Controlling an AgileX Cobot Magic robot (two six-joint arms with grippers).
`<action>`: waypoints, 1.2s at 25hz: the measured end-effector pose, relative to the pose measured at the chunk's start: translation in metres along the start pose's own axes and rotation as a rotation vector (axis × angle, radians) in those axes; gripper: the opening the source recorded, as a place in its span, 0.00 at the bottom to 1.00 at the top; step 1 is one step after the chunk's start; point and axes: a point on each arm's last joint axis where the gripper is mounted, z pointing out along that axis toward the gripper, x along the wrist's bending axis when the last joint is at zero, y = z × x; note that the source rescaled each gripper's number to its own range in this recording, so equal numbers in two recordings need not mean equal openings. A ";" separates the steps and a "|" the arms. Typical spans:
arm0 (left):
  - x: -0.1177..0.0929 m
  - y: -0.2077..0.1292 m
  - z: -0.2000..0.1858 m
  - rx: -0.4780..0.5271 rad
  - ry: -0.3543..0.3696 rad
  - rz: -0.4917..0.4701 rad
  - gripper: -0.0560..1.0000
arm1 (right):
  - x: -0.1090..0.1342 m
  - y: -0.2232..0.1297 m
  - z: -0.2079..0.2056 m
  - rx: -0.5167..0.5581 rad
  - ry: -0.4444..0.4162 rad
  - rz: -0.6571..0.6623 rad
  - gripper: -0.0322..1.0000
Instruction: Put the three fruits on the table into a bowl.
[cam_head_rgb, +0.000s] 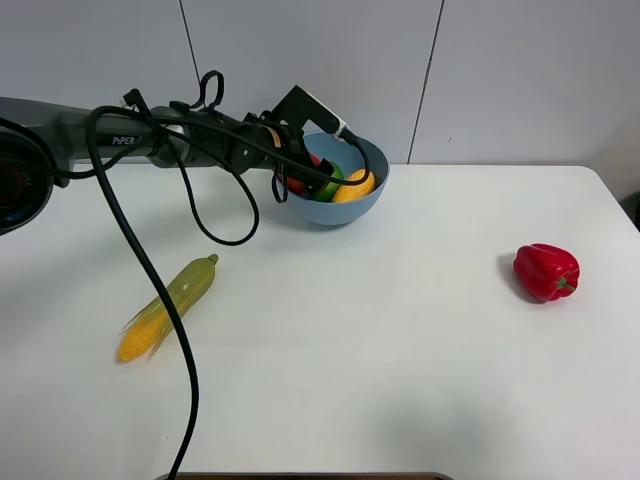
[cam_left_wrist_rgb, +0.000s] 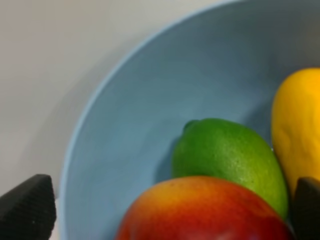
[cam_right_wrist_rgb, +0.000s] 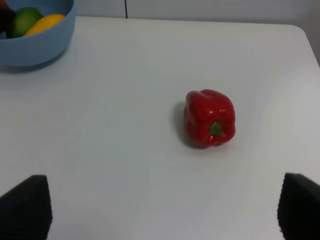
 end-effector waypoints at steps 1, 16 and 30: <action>0.002 0.004 -0.004 0.004 0.000 0.006 0.97 | 0.000 0.000 0.000 0.000 0.000 0.000 0.94; 0.052 0.086 -0.126 0.061 0.055 -0.012 0.98 | 0.000 0.000 0.000 0.000 0.000 0.000 0.94; 0.140 0.080 -0.254 0.239 0.235 -0.213 0.98 | 0.000 0.000 0.000 0.000 0.000 0.000 0.94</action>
